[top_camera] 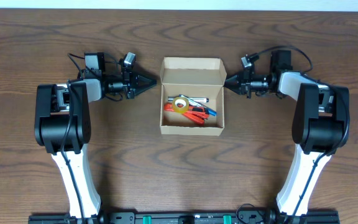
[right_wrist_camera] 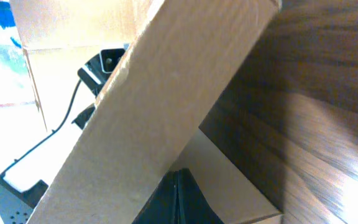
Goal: Pack container
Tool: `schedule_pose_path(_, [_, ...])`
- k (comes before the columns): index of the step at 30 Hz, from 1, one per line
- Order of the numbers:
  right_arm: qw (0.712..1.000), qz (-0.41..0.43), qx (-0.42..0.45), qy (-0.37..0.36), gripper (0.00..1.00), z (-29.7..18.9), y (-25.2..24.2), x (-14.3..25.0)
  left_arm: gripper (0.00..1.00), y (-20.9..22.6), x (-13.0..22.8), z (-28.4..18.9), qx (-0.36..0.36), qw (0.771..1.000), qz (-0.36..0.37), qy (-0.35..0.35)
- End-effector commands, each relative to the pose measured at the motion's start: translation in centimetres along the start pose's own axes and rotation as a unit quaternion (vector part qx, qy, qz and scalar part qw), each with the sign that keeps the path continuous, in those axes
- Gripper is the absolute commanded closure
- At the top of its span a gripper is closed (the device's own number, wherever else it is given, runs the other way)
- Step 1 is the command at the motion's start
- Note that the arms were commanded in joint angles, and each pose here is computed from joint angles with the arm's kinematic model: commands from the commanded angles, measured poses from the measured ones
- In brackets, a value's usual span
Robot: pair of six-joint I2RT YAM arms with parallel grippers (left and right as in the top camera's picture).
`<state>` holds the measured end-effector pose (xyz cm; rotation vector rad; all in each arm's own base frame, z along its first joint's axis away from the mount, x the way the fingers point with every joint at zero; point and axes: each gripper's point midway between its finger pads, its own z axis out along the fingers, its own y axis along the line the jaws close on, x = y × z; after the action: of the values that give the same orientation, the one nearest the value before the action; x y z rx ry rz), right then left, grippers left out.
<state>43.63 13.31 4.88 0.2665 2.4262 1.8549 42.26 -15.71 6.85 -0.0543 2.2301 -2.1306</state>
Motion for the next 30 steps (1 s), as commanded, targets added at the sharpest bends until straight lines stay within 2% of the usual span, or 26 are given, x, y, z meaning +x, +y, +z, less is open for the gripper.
schedule_pose_path(1, [1.0, -0.015, -0.004, 0.01, 0.98, 0.8, 1.3, 0.5, 0.94, -1.0, 0.2, 0.0, 0.005, 1.0, 0.024, 0.003])
schedule_pose_path(30, [0.997, -0.078, -0.018, 0.003, 0.99, 2.0, 2.8, -0.7, 0.94, -1.0, 0.2, -0.1, 0.005, 1.0, 0.018, 0.003])
